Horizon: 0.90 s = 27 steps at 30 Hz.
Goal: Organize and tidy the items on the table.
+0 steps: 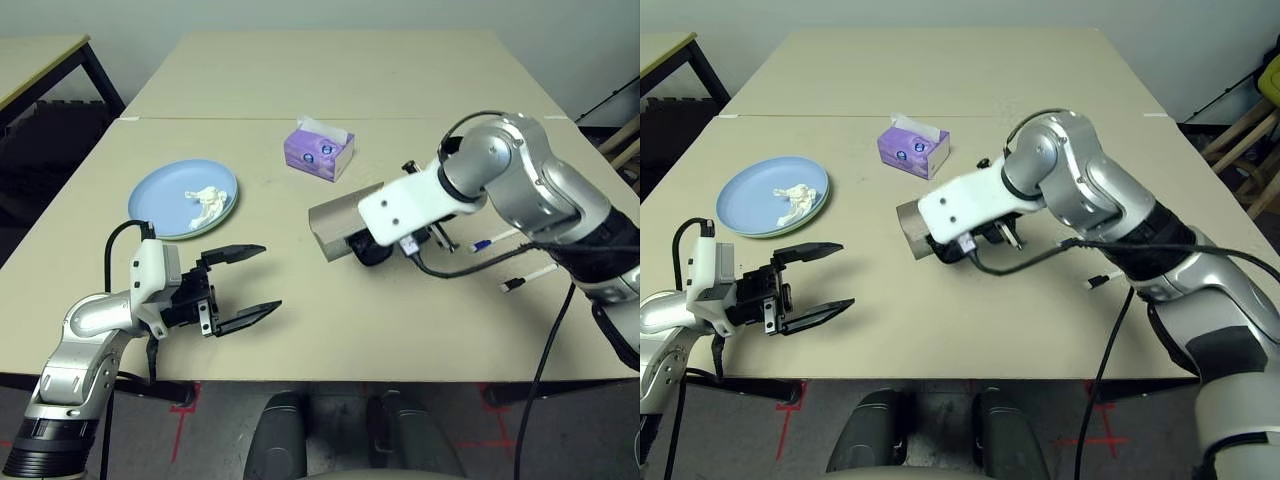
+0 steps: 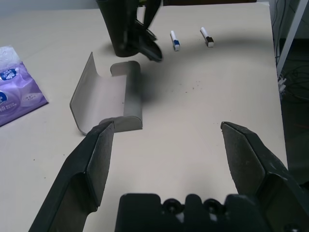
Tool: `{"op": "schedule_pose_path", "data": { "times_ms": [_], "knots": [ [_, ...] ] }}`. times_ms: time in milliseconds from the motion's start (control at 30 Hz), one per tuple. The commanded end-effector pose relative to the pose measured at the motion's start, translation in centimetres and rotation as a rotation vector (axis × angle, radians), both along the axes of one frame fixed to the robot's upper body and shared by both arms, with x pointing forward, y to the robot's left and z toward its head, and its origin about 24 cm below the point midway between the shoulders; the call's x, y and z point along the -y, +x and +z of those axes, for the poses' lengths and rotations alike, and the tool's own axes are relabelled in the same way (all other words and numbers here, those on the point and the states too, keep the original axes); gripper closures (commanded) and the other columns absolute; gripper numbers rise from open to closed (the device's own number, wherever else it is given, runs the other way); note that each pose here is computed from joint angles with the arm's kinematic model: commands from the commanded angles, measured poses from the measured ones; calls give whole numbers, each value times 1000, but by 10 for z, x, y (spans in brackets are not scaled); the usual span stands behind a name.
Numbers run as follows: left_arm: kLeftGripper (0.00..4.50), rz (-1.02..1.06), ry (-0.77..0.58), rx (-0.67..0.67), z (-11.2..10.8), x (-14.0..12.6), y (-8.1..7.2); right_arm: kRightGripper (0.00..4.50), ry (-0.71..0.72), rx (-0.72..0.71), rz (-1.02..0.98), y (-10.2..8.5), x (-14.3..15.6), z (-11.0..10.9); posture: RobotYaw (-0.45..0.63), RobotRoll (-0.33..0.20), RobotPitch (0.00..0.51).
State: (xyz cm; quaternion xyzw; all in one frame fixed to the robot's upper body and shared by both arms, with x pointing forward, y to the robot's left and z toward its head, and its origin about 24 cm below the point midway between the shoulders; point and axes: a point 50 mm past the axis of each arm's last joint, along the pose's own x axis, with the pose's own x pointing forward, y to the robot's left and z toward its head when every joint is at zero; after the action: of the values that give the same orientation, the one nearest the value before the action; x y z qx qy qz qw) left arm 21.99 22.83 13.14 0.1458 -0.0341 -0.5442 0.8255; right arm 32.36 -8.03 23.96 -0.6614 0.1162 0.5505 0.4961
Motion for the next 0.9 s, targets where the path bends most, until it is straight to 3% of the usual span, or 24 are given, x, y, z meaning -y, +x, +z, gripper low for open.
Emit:
{"op": "schedule_pose_path", "data": {
  "times_ms": [33,900],
  "knots": [
    [0,-7,16,3,0,0,-2,4080,6,47,8,10,-7,1,154,0,76],
    [0,37,-91,50,12,7,-1,4080,-20,100,50,37,-35,-39,200,0,78]
  ]
}}
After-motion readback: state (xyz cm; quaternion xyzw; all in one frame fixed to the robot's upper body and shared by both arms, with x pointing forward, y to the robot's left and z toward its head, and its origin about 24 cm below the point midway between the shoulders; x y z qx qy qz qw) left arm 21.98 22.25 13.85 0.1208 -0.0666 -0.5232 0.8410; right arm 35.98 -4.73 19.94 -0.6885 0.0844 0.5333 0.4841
